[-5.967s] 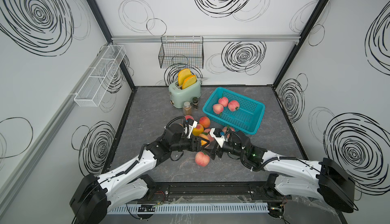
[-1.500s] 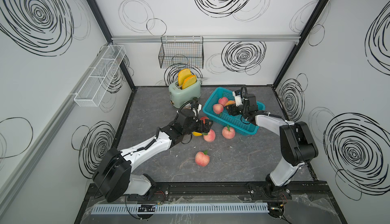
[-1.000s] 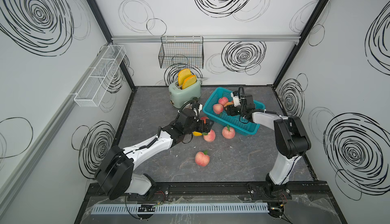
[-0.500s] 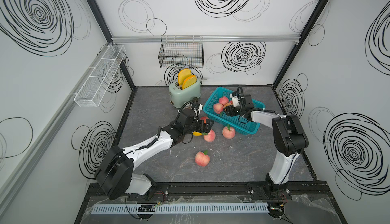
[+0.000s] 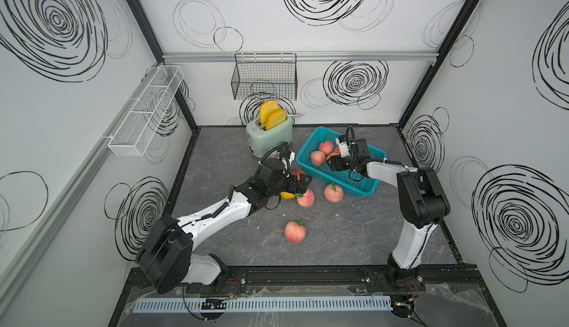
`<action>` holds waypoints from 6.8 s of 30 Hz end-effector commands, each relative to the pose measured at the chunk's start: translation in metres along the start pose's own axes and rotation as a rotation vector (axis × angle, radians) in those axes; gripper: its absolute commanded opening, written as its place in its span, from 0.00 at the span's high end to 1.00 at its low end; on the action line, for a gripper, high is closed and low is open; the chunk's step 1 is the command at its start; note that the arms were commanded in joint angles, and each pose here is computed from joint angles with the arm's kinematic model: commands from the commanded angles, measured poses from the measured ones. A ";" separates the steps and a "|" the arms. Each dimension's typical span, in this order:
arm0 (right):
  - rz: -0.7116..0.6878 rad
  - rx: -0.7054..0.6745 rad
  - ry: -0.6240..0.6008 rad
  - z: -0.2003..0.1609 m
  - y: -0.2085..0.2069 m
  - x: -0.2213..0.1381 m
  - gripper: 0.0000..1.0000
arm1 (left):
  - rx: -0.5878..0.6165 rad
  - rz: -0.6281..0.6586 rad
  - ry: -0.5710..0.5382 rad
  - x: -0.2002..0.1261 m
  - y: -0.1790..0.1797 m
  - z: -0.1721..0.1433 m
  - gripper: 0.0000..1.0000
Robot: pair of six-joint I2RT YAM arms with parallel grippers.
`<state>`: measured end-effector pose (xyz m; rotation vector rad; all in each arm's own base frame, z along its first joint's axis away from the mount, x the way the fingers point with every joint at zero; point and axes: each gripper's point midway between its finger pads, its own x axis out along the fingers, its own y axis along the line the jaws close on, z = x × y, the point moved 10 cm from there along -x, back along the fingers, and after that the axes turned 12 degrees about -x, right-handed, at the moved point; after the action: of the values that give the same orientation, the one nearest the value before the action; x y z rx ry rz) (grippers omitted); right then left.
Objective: Put the peaches into the basket
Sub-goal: Place the peach in the basket, then pick up the peach from the center of the board.
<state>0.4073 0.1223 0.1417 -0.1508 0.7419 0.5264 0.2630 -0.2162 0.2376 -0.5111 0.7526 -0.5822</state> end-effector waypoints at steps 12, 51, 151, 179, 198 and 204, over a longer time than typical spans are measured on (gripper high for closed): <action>0.012 -0.003 0.010 0.002 -0.002 0.002 0.23 | 0.020 -0.034 -0.054 -0.013 -0.007 0.011 0.02; 0.079 -0.078 -0.172 0.034 0.051 -0.074 0.08 | -0.016 0.110 -0.033 -0.044 0.026 -0.014 0.02; 0.382 -0.210 -0.324 -0.005 0.141 -0.135 0.02 | -0.093 0.652 0.121 0.001 0.136 -0.029 0.18; 0.536 -0.298 -0.394 -0.032 0.156 -0.168 0.02 | -0.101 0.207 0.127 -0.038 0.042 -0.034 0.21; 0.658 -0.493 -0.440 -0.037 0.198 -0.174 0.00 | -0.183 -0.165 0.182 -0.048 0.006 -0.020 0.21; 0.605 -0.527 -0.405 -0.041 0.206 -0.167 0.01 | -0.207 -0.220 0.203 -0.047 0.007 -0.020 0.21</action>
<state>0.1740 0.2144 0.2341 -0.2405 0.2528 1.3067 0.2204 -0.1827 0.2278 -0.6921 1.0131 -0.6903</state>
